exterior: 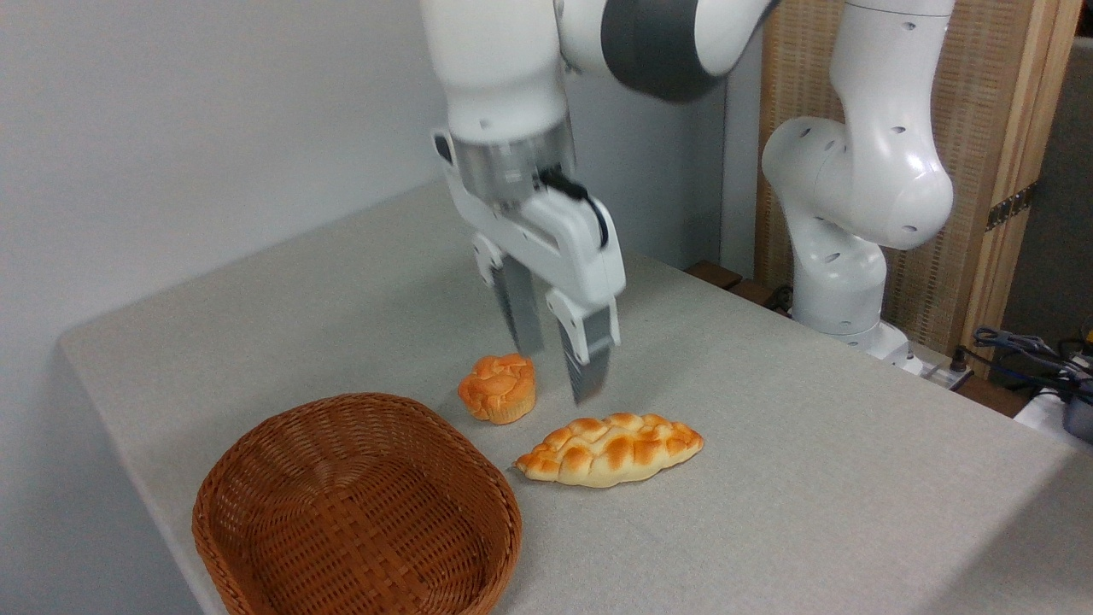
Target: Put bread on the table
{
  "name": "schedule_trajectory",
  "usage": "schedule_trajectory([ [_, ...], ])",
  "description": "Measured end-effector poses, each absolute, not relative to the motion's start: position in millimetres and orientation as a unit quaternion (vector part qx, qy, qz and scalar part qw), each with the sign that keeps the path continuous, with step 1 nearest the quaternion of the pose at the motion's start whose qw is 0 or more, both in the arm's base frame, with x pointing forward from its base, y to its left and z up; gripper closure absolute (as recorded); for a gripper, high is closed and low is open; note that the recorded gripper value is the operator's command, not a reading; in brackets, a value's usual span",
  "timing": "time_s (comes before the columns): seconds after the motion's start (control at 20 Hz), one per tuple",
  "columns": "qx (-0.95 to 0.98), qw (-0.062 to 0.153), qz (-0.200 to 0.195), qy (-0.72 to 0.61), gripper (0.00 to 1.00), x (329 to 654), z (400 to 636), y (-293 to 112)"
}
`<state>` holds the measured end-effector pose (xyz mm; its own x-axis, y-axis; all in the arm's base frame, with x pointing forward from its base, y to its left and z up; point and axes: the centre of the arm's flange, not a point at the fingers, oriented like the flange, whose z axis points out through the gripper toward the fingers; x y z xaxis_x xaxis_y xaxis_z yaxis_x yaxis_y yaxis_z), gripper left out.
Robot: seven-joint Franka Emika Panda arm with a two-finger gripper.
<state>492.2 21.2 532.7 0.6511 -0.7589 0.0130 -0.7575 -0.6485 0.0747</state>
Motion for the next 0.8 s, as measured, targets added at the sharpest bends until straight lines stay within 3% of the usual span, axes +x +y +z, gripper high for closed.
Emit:
schedule_trajectory([
  [0.15, 0.917, 0.05, 0.024, -0.396, 0.0, 496, 580, 20],
  [0.35, 0.924, 0.031, 0.052, -0.377, 0.0, 505, 630, 14],
  [0.45, 0.926, 0.022, 0.054, -0.374, 0.0, 520, 635, 4],
  [0.6, 0.927, 0.02, 0.043, -0.371, 0.0, 541, 625, -11],
  [0.8, 0.93, 0.022, 0.036, -0.366, 0.0, 548, 620, -9],
])
